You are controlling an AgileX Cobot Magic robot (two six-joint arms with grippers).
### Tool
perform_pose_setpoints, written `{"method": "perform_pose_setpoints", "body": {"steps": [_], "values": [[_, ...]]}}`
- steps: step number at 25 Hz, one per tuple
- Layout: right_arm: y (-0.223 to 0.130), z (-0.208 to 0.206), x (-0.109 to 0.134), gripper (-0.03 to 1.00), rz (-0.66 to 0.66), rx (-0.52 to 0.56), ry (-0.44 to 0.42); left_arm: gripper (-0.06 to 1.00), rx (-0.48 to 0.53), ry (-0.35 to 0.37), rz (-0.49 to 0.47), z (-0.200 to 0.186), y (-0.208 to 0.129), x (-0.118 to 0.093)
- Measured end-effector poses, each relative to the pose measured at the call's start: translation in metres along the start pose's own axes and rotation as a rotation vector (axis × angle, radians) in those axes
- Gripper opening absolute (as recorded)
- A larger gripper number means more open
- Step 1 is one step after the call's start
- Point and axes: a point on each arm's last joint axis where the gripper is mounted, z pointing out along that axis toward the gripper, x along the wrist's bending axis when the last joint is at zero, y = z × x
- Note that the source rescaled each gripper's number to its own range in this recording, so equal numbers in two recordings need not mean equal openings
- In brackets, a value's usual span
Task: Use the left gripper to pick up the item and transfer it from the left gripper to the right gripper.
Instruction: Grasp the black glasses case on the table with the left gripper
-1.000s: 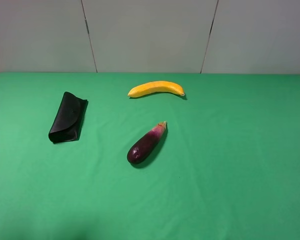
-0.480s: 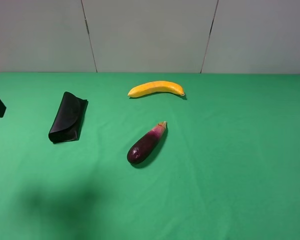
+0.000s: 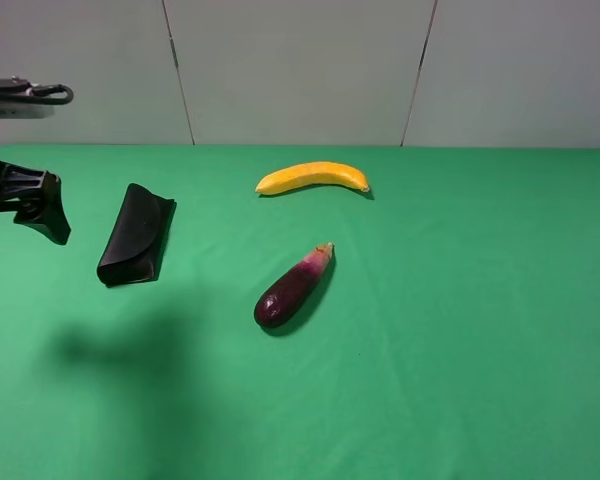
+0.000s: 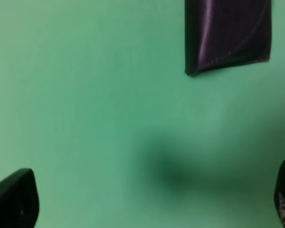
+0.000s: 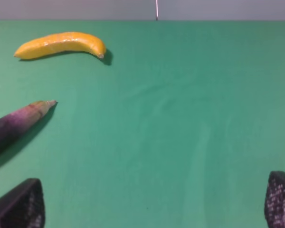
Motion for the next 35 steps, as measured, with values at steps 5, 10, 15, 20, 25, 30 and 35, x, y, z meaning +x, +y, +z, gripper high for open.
{"method": "perform_pose_setpoints", "body": {"steps": [5, 10, 15, 20, 25, 30, 35], "values": [[0.0, 0.0, 0.0, 1.0, 0.0, 0.0, 0.0, 1.0, 0.027, -0.02, -0.034, 0.027, 0.006, -0.004], [0.0, 0.0, 0.0, 1.0, 0.0, 0.0, 0.0, 1.0, 0.055, -0.029, -0.044, 0.051, 0.009, -0.01], [0.0, 0.0, 0.0, 1.0, 0.0, 0.0, 0.0, 1.0, 0.076, -0.036, -0.036, 0.068, 0.016, -0.022], [0.0, 0.0, 0.0, 1.0, 0.0, 0.0, 0.0, 1.0, 0.099, -0.04, -0.036, 0.084, 0.026, -0.036], [0.0, 0.0, 0.0, 1.0, 0.0, 0.0, 0.0, 1.0, 0.118, -0.043, -0.035, 0.098, 0.032, -0.048], [0.0, 0.0, 0.0, 1.0, 0.0, 0.0, 0.0, 1.0, 0.13, -0.041, -0.026, 0.11, 0.037, -0.058], [0.0, 0.0, 0.0, 1.0, 0.0, 0.0, 0.0, 1.0, 0.126, -0.033, -0.031, 0.121, 0.041, -0.06]]}}
